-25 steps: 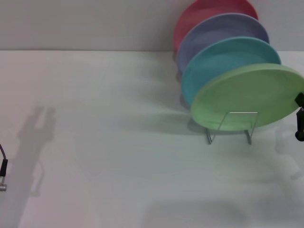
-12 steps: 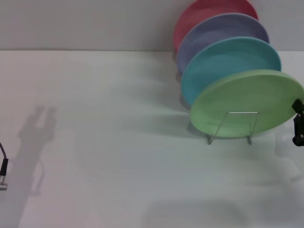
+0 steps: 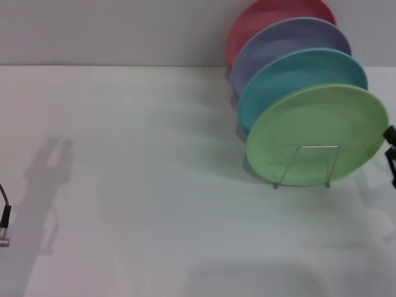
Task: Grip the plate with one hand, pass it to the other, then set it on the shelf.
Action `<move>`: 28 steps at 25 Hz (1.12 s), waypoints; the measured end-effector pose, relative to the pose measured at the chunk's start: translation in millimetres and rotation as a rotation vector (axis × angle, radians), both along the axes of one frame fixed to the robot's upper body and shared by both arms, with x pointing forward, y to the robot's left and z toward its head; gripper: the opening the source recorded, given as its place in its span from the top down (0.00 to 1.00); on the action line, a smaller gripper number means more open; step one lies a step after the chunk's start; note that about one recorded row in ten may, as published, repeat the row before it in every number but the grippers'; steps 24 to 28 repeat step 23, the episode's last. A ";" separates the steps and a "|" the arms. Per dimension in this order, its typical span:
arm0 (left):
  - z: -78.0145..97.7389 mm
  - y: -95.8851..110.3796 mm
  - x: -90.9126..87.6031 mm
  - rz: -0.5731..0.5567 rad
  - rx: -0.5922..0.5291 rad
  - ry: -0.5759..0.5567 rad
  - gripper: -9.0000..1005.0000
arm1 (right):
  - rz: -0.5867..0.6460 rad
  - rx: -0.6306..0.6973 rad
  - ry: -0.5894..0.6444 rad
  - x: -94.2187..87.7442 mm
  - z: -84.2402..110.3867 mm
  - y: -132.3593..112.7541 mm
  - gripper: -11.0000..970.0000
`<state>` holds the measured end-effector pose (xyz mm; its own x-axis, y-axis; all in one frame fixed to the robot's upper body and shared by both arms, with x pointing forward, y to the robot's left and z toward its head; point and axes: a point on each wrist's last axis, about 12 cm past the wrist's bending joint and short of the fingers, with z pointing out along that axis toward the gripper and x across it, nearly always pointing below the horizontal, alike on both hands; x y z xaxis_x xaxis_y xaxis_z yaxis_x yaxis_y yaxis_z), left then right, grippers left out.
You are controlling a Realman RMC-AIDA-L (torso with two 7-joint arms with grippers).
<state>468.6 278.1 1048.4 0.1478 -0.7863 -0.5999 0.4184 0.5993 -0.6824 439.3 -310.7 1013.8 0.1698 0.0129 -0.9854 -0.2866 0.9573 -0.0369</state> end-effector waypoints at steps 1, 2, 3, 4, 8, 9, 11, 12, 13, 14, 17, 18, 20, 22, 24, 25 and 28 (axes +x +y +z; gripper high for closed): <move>0.0 0.0 0.0 0.000 0.000 0.000 0.43 | 0.009 0.037 -0.031 -6.5 3.5 -0.5 0.70; 0.0 0.4 0.0 0.002 0.001 0.000 0.43 | 0.017 0.074 -0.061 -13.8 7.0 -1.3 0.67; 0.0 0.4 0.0 0.002 0.001 0.000 0.43 | 0.024 0.119 -0.094 -22.0 10.9 -2.6 0.67; -0.3 1.3 -0.1 0.007 0.009 0.000 0.43 | 0.026 0.156 -0.123 -28.7 14.3 -4.6 0.66; -0.4 1.7 -0.2 0.015 0.028 -0.002 0.43 | -0.056 0.244 -0.217 -47.1 25.9 -27.6 0.65; -0.2 0.9 -0.2 0.023 0.060 -0.009 0.42 | -0.094 0.245 -0.225 -47.6 27.5 -36.1 0.64; 0.7 -7.0 0.3 0.049 0.224 -0.048 0.42 | -0.169 0.262 -0.224 -45.5 30.3 -55.0 0.64; 0.8 -9.7 0.7 0.063 0.288 -0.062 0.42 | -0.201 0.277 -0.214 -43.1 31.1 -63.9 0.63; 0.8 -9.7 0.7 0.063 0.288 -0.062 0.42 | -0.226 0.286 -0.209 -40.4 32.5 -71.2 0.63; 0.3 -12.5 1.3 0.080 0.361 -0.075 0.42 | -0.256 0.297 -0.200 -36.5 33.4 -78.7 0.59; -8.5 -14.6 5.5 0.161 0.609 -0.044 0.42 | -0.329 0.299 -0.188 -28.0 34.2 -90.2 0.46; -11.2 -12.8 6.6 0.178 0.655 -0.025 0.42 | -0.354 0.301 -0.187 -25.4 34.1 -92.4 0.41; -15.2 -7.1 8.6 0.209 0.709 0.008 0.42 | -0.394 0.302 -0.190 -20.7 33.5 -93.5 0.41; -19.1 0.6 11.3 0.242 0.752 0.050 0.42 | -0.432 0.295 -0.198 -15.7 32.6 -92.2 0.41; -20.0 3.3 12.2 0.252 0.762 0.061 0.42 | -0.450 0.296 -0.202 -12.9 32.1 -91.0 0.41; -20.0 3.3 12.2 0.252 0.762 0.061 0.42 | -0.450 0.296 -0.202 -12.9 32.1 -91.0 0.41; -20.0 3.3 12.2 0.252 0.762 0.061 0.42 | -0.450 0.296 -0.202 -12.9 32.1 -91.0 0.41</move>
